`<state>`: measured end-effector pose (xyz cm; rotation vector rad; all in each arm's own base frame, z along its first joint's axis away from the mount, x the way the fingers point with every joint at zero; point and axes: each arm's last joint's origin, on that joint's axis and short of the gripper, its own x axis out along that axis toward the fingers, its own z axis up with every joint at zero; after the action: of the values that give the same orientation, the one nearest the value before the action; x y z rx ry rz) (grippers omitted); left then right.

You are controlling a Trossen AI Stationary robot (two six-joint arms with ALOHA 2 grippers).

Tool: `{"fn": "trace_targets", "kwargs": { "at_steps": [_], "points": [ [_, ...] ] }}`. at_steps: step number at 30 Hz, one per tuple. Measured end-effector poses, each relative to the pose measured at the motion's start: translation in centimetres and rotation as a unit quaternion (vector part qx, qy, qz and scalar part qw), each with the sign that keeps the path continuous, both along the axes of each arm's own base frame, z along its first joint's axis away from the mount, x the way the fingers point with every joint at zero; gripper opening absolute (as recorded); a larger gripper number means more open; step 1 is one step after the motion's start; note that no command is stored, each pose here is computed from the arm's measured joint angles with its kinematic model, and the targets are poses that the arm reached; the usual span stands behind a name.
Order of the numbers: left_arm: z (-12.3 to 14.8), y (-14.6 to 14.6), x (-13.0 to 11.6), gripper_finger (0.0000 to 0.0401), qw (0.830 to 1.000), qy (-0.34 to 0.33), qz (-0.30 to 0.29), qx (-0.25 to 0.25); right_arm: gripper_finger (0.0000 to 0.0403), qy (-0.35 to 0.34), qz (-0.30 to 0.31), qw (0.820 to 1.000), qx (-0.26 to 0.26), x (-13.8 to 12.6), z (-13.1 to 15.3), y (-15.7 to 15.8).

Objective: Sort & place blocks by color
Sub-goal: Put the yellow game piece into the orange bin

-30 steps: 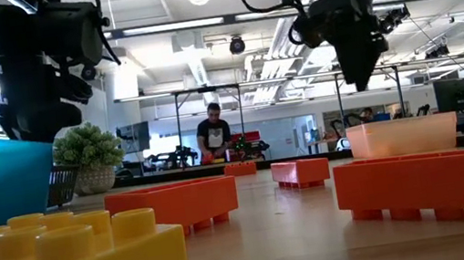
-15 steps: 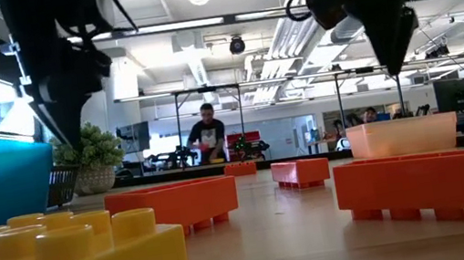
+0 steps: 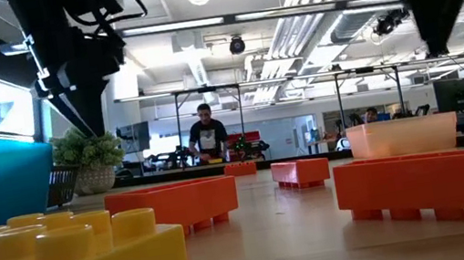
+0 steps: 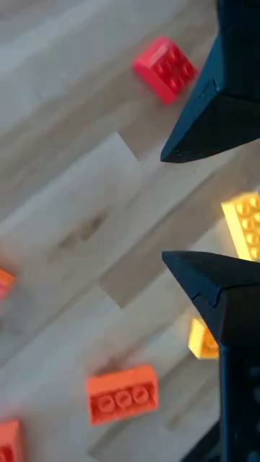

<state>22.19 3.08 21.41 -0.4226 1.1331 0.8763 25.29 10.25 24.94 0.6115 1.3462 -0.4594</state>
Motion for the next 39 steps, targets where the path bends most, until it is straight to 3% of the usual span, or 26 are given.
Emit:
{"fn": "trace_targets", "kwargs": {
  "at_steps": [8,17,27,32,39],
  "points": [
    [0.1,0.0,0.6,0.0186,0.999,-0.032,-0.004,-0.015,0.0197,-0.035,-0.028,0.999,0.021,-0.4,-0.6,4.2],
    [0.2,0.0,1.1,0.0186,0.998,-0.06,-0.005,-0.017,0.0197,-0.044,0.006,0.995,0.086,0.3,-3.5,9.4],
    [0.3,0.0,1.3,0.0186,0.997,-0.07,-0.006,-0.017,0.0197,-0.024,0.003,0.995,0.093,0.7,-6.9,11.9],
    [0.3,0.0,1.3,0.0186,0.997,-0.07,-0.006,-0.017,0.0197,-0.033,0.012,0.992,0.122,1.6,-8.6,13.1],
    [0.3,0.0,1.3,0.0186,0.997,-0.072,-0.006,-0.017,0.0197,-0.011,0.015,0.992,0.125,1.9,-10.0,13.4]
  ]
}}
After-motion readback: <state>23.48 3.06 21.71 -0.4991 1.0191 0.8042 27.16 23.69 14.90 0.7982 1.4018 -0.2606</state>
